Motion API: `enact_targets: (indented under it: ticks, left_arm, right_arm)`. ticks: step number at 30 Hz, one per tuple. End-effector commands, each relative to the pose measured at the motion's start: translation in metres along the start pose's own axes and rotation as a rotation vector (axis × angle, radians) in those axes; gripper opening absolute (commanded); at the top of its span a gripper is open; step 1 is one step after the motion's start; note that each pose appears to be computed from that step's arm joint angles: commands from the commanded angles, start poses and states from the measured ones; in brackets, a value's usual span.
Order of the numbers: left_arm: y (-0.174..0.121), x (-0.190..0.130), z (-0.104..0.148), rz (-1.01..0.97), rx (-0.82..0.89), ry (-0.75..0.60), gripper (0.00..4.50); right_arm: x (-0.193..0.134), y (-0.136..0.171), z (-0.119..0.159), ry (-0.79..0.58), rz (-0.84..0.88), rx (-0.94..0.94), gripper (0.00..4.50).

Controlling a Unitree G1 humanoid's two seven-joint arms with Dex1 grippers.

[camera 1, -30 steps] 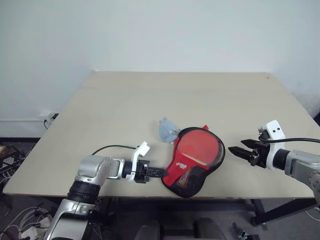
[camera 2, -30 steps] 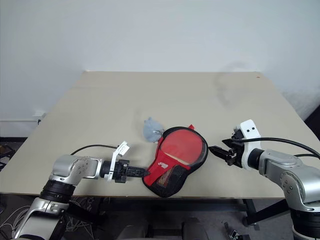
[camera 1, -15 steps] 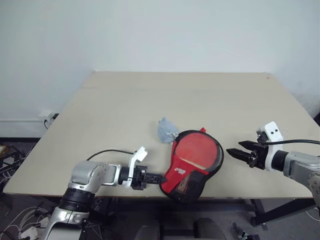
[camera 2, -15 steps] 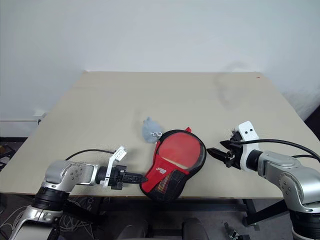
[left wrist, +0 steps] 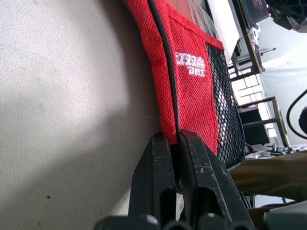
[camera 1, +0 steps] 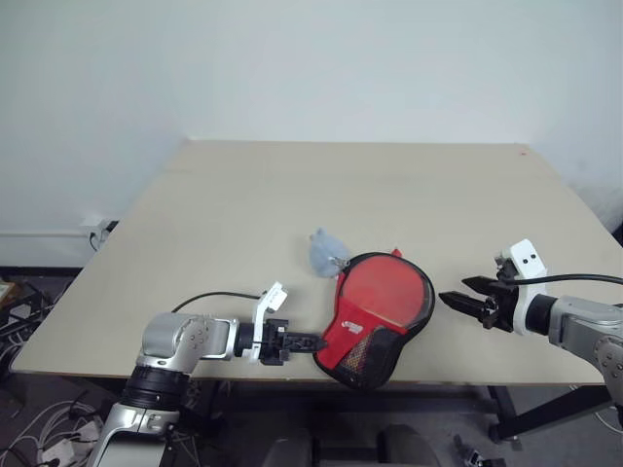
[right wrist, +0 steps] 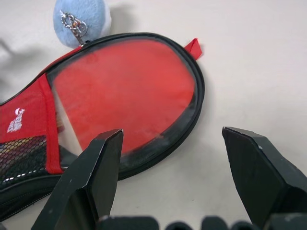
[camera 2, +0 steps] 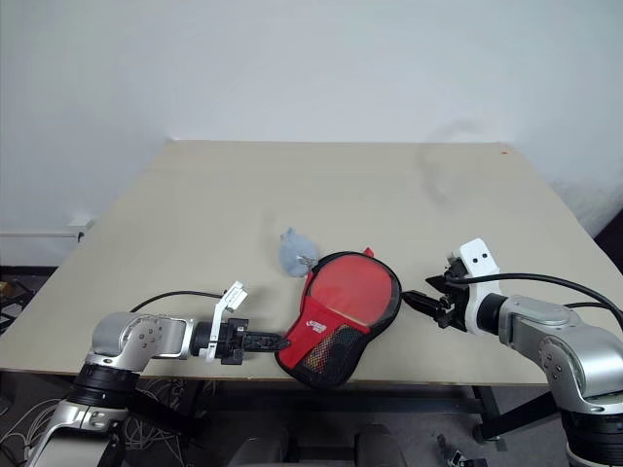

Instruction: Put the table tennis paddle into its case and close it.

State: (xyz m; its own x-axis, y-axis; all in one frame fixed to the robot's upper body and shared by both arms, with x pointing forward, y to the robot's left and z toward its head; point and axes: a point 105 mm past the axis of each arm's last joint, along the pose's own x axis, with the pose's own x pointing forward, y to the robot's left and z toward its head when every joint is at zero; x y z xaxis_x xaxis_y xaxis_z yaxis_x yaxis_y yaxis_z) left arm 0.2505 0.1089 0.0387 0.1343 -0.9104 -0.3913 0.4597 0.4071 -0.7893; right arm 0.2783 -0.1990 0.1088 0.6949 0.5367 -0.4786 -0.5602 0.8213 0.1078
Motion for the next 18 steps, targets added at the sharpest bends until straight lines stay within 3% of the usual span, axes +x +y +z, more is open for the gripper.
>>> enact_targets:
  ticks: [1, 2, 3, 4, 14, 18]
  left_arm:
    - [0.001, -0.004, 0.008, 0.018, 0.025, -0.023, 0.09]
    - [0.001, -0.004, 0.008, 0.018, 0.026, -0.023, 0.09]
    - [0.001, -0.004, 0.008, 0.018, 0.026, -0.023, 0.54]
    - [0.001, -0.005, 0.008, 0.018, 0.027, -0.024, 0.64]
    - [0.01, -0.012, 0.027, 0.054, 0.018, -0.108, 3.13]
    - [0.014, -0.022, 0.046, 0.06, 0.024, -0.187, 3.13]
  right_arm:
    - [-0.002, -0.002, 0.013, -0.046, -0.007, -0.035, 3.57]
    - [-0.002, -0.002, 0.013, -0.046, -0.007, -0.035, 3.57]
    - [-0.002, -0.002, 0.013, -0.046, -0.007, -0.036, 3.57]
    - [-0.002, -0.002, 0.013, -0.046, -0.007, -0.036, 3.57]
    - [-0.002, -0.002, 0.014, -0.047, -0.007, -0.038, 3.57]
    - [-0.002, -0.002, 0.014, -0.047, -0.009, -0.039, 3.57]
